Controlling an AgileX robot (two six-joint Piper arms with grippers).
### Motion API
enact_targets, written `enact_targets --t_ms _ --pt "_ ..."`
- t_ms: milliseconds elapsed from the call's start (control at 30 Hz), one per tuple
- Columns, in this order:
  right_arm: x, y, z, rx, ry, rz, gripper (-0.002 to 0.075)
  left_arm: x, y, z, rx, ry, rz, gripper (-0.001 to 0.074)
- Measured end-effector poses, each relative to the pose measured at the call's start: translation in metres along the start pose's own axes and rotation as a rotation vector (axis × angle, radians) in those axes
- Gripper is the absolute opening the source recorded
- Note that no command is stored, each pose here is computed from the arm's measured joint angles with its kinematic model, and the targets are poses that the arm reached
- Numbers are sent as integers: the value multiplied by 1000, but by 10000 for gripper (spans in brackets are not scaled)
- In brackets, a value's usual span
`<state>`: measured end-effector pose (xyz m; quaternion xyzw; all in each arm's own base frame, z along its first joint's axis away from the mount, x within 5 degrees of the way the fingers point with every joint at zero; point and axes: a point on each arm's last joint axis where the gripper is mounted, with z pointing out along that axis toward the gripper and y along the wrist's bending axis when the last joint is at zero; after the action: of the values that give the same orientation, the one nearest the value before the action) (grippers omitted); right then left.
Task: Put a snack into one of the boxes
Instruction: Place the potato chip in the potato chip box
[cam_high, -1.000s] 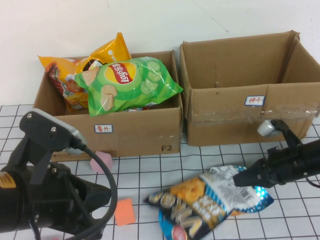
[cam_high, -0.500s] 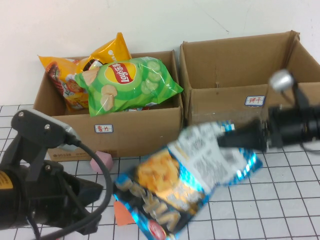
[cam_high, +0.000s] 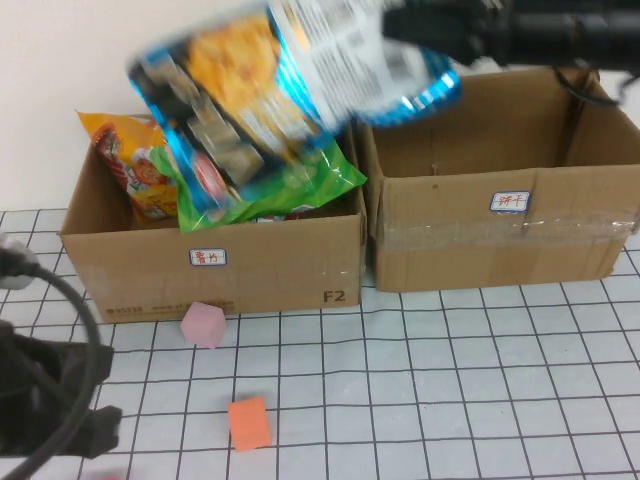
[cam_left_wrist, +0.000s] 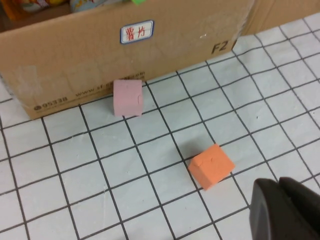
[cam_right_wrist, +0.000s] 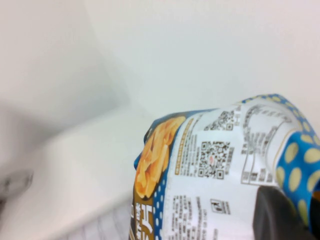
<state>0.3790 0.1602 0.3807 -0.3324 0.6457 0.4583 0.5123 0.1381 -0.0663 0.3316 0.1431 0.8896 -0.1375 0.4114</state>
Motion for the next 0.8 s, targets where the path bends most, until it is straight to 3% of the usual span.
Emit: enact_targets --t_ms 133,167,467,567,633,700,800 --pt "-3 -18 43 46 -94 16 7 3 2 -5 -18 11 7 -1" --pt "0 -23 51 60 -98 15 7 5 -6 -5 19 29 50 -1" --pt "47 -72 123 237 -90 36 21 7 3 -5 -33 55 3 -1" --pt "59 -80 128 260 -78 51 150 7 3 -5 -32 57 2 -1" --pt "60 -82 127 252 -79 55 293 7 2 -5 -29 56 -2 -1" --pt "58 -81 127 236 -81 47 385 7 2 -6 -25 52 -5 -1" --pt "58 -78 126 221 -48 -2 445 7 2 -8 -22 47 -7 -1"
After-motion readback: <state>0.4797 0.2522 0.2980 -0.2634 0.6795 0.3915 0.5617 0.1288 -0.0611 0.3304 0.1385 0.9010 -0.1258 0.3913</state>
